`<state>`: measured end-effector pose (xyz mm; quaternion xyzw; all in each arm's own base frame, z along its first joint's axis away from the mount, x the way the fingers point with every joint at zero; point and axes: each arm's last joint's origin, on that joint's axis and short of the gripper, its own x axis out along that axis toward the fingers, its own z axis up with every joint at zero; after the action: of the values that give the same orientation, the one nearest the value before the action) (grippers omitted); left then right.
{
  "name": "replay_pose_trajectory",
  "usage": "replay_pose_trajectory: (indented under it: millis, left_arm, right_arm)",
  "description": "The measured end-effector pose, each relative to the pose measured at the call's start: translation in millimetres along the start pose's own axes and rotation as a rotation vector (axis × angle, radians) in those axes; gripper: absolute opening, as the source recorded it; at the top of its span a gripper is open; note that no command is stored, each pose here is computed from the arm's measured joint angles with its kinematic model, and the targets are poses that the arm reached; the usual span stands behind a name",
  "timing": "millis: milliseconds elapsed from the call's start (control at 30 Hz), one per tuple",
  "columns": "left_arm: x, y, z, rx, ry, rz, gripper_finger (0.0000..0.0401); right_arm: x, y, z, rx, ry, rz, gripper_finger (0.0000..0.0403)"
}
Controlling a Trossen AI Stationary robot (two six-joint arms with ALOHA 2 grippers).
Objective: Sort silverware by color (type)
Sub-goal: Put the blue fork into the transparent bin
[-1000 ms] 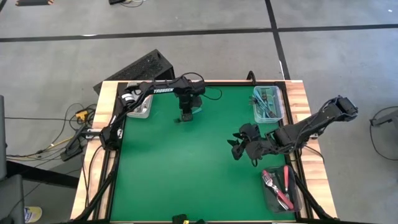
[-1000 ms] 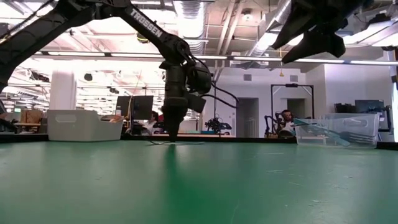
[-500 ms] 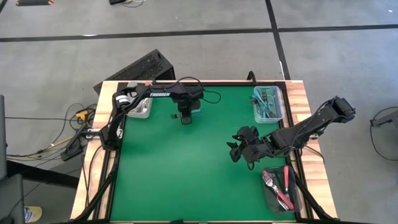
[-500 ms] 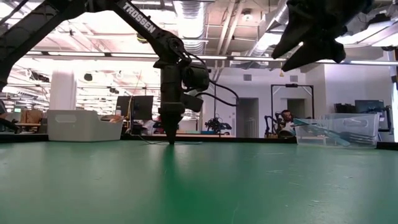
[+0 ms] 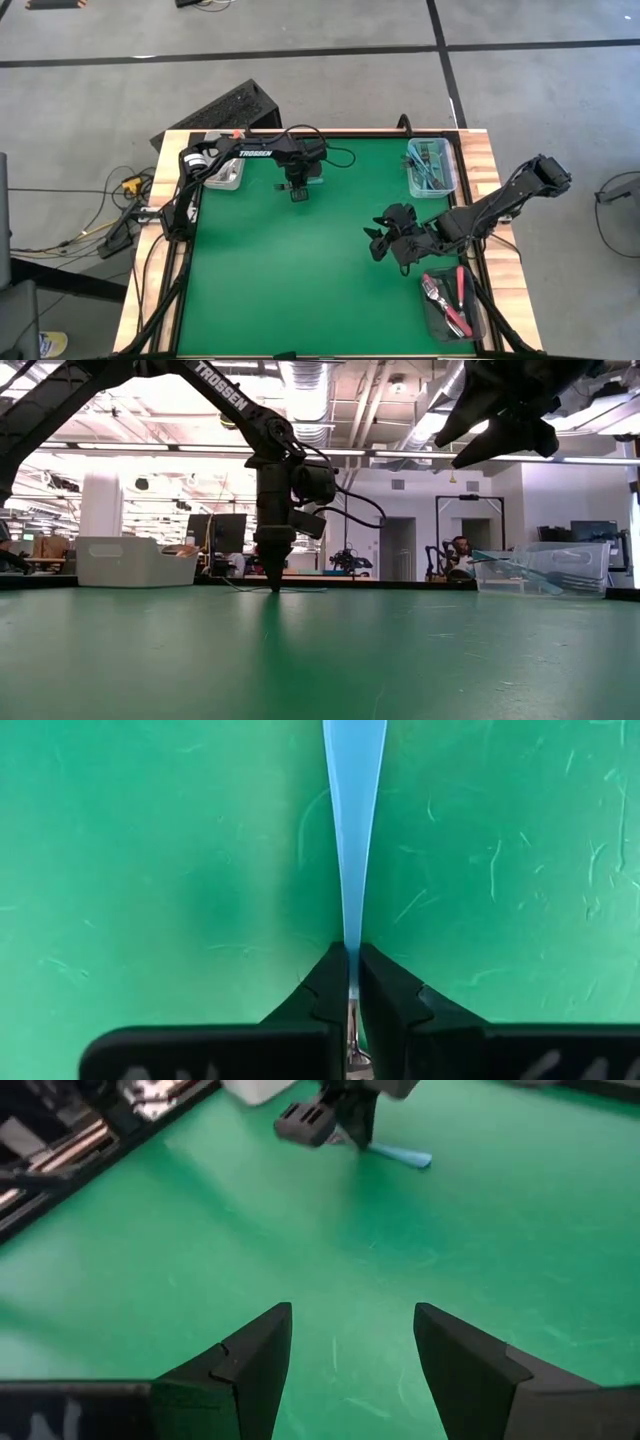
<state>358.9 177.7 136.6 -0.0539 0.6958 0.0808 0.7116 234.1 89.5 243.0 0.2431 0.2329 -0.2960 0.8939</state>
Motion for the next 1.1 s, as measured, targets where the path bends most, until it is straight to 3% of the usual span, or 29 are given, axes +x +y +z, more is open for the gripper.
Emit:
replay_pose_trajectory:
  millis: [167,267,367,567,867,1100]
  left_arm:
    - [-17.3,-8.4,4.0,-0.012,-0.099,-0.003,0.0001]
    - [-42.7,-22.2,12.9,-0.007,-0.281,0.005,0.0001]
    - [-71.9,-43.3,10.8,0.025,-0.452,0.023,0.0000]
    - [-90.1,-96.6,-6.8,0.071,-0.746,0.080,0.0000]
    - [-104.9,-167.4,-41.3,0.145,-1.215,-0.022,0.0000]
    - [-107.7,-188.9,-55.3,0.188,-1.383,-0.190,0.0000]
  right_arm:
    - [5.0,0.2,-1.8,0.028,-0.058,-0.051,0.0238]
    - [15.4,-0.3,-6.6,0.042,-0.069,-0.098,0.0238]
    - [27.7,-0.4,-11.8,0.070,-0.069,-0.138,0.0238]
    - [44.0,8.1,-23.6,0.098,-0.142,-0.159,0.0238]
    - [38.4,41.8,-18.7,-0.171,-0.294,-0.007,0.0238]
    - [30.0,57.5,-8.8,-0.335,-0.355,0.120,0.0238]
